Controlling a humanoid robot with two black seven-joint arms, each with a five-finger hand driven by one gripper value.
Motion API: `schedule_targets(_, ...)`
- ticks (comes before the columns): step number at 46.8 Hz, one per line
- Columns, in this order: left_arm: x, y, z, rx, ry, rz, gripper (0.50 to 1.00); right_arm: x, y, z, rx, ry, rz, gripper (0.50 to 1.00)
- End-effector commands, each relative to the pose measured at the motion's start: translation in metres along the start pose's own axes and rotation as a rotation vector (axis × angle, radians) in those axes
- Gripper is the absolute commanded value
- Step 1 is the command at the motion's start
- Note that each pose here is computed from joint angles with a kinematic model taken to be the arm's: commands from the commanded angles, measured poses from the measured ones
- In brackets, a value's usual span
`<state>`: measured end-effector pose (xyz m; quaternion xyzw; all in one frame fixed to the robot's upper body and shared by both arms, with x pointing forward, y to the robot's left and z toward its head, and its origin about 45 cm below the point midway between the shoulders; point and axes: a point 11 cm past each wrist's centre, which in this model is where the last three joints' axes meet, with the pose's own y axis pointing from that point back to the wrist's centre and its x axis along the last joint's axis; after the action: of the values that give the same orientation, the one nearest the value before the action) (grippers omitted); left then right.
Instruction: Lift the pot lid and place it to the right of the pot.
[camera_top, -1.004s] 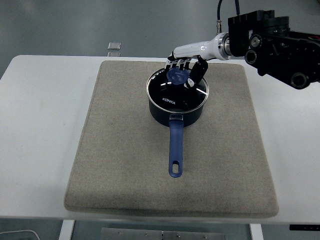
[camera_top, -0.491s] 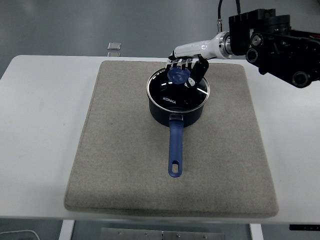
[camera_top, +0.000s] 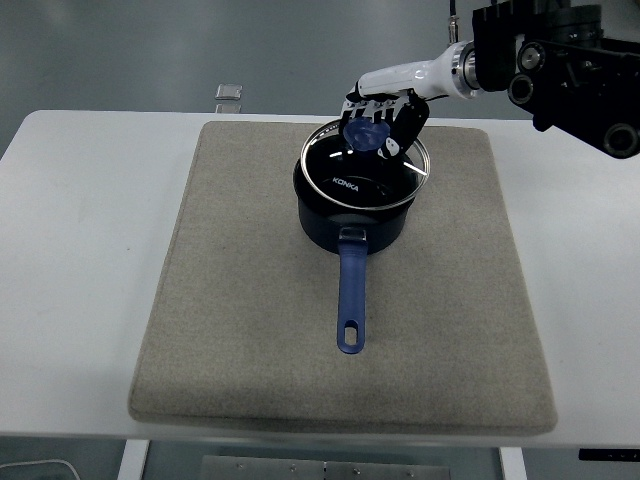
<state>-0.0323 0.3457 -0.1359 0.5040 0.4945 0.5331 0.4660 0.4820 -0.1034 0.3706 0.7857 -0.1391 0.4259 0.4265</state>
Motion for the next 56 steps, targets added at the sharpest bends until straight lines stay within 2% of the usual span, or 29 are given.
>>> schedule_targets(1, 0.000, 0.000, 0.000, 0.000, 0.000, 0.000, 1.000, 0.004, 0.007, 0.007, -0.016, -0.002, 0.006, 0.552)
schedule_targets(10, 0.000, 0.000, 0.000, 0.000, 0.001, 0.000, 1.000, 0.009, 0.018, 0.024, -0.050, -0.020, 0.023, 0.552)
schedule_targets(14, 0.000, 0.000, 0.000, 0.000, 0.001, 0.000, 1.000, 0.002, 0.017, 0.032, -0.063, -0.034, 0.012, 0.549)
schedule_targets(18, 0.000, 0.000, 0.000, 0.000, 0.000, 0.000, 1.000, 0.004, 0.033, 0.056, -0.106, -0.060, 0.036, 0.543)
schedule_targets(22, 0.000, 0.000, 0.000, 0.000, 0.000, 0.000, 1.000, -0.005, 0.041, 0.077, -0.137, -0.095, 0.042, 0.531)
schedule_targets(31, 0.000, 0.000, 0.000, 0.000, 0.000, 0.000, 1.000, -0.006, 0.045, 0.086, -0.157, -0.109, 0.048, 0.529)
schedule_targets(36, 0.000, 0.000, -0.001, 0.001, 0.000, 0.000, 1.000, -0.005, 0.053, 0.100, -0.188, -0.124, 0.063, 0.531)
schedule_targets(42, 0.000, 0.000, 0.000, 0.000, 0.000, 0.000, 1.000, -0.018, 0.052, 0.116, -0.219, -0.151, 0.054, 0.529)
schedule_targets(56, 0.000, 0.000, 0.000, 0.000, 0.000, 0.000, 1.000, -0.036, 0.052, 0.144, -0.282, -0.183, 0.091, 0.531)
